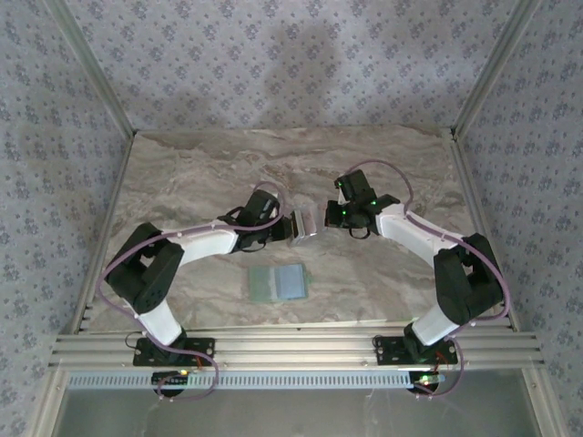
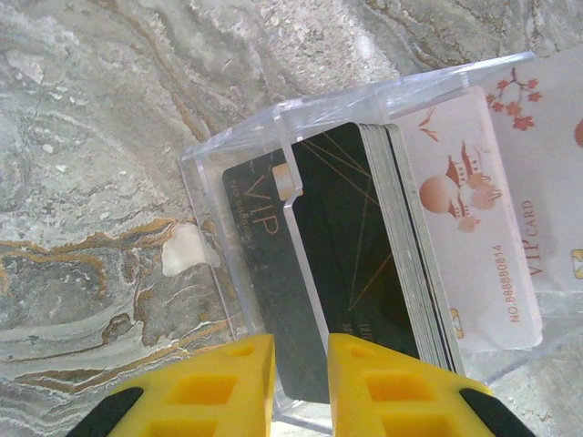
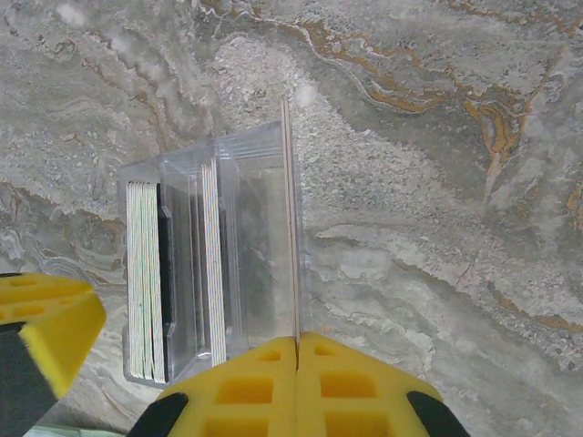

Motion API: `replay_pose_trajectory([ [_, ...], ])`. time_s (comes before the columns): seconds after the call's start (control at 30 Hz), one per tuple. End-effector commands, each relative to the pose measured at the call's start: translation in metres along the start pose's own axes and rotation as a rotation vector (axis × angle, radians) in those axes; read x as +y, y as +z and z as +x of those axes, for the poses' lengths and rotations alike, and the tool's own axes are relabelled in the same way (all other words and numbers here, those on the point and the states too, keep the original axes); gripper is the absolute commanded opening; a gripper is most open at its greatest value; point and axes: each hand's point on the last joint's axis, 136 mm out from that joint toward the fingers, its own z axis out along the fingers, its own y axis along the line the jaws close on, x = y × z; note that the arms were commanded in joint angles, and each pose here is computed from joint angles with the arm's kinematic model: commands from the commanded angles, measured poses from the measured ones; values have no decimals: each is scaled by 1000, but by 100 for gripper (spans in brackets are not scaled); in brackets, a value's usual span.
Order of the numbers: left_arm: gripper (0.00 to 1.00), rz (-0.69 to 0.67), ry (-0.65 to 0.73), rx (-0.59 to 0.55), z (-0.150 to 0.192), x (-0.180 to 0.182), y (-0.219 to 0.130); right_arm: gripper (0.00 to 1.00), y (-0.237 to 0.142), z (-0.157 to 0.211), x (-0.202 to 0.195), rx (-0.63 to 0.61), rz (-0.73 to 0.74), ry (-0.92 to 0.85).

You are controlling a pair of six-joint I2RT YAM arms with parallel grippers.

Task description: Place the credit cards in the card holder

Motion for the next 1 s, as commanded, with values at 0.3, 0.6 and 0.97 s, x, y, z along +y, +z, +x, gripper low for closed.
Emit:
replay_pose_trajectory([
  [0.3,26,3,88,-59,-38,-31,-30,0,1,6,-12,5,39,30],
  [0.6,13,327,27,50,-36,-103,-9,0,3,9,-13,12,24,59],
  [0.97,10,421,-29,129,-26,-120,26,0,-4,10,-23,3,20,108],
])
